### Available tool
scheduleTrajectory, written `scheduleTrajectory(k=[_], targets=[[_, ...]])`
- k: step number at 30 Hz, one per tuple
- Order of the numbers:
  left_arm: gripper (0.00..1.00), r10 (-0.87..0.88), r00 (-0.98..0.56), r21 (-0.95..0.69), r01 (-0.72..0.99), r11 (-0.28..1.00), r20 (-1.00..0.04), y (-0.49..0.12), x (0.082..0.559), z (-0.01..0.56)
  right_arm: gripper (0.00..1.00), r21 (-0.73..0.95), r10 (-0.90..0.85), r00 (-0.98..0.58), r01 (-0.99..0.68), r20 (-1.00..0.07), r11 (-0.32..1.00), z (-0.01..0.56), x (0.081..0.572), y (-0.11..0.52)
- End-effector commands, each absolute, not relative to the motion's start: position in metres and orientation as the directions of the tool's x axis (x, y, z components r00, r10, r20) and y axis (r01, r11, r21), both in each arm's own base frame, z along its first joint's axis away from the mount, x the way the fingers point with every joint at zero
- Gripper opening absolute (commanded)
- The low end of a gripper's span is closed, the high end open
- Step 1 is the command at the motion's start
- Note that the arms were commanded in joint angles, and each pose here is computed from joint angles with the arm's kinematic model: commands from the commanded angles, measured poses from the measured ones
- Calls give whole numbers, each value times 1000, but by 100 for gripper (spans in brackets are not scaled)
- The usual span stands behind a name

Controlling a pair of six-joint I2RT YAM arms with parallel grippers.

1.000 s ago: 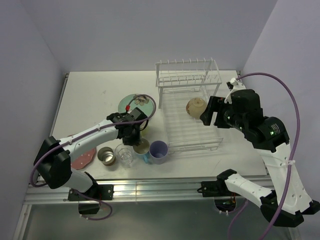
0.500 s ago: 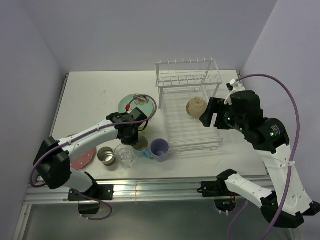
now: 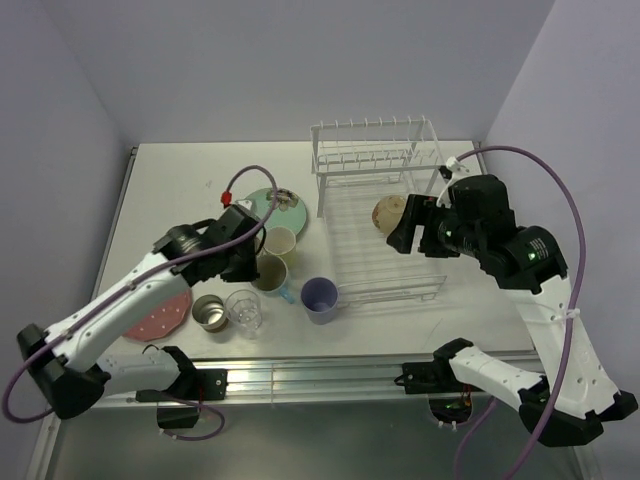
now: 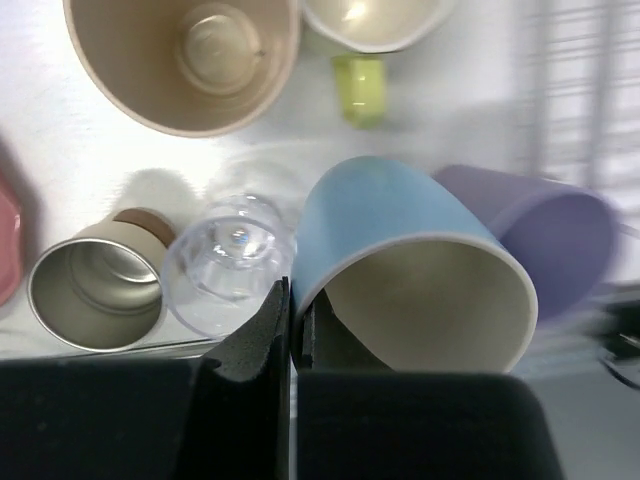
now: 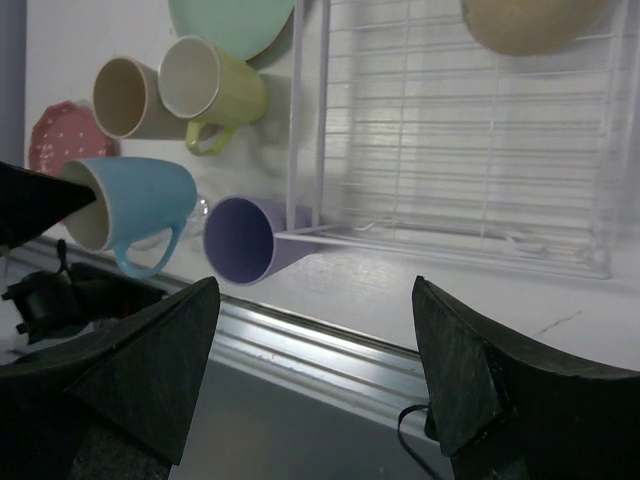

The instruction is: Load the mixed dishes into the dish rack

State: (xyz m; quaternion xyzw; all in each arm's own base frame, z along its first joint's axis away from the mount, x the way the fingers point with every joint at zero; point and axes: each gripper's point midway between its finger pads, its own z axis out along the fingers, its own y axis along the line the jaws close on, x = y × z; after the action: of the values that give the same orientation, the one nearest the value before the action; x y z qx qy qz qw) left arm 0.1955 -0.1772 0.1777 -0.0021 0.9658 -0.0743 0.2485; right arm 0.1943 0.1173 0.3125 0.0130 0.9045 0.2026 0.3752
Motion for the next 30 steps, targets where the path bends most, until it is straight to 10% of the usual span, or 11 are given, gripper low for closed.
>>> scheduleTrajectory(k=[1, 10, 20, 30], targets=[[0, -153, -781, -413, 144, 899, -606, -203, 196, 266, 85, 473, 198, -746, -174, -636, 864, 321, 197, 141], [0, -314, -512, -586, 550, 595, -800, -218, 168, 399, 79, 926, 183, -966, -107, -183, 363, 369, 148, 233], [0, -447, -370, -555, 723, 412, -814, -228, 155, 457, 78, 997, 178, -982, -65, -58, -31, 445, 117, 244], [0, -487, -329, -519, 789, 329, -809, -243, 156, 492, 73, 997, 149, -987, -65, -56, -52, 448, 104, 261]])
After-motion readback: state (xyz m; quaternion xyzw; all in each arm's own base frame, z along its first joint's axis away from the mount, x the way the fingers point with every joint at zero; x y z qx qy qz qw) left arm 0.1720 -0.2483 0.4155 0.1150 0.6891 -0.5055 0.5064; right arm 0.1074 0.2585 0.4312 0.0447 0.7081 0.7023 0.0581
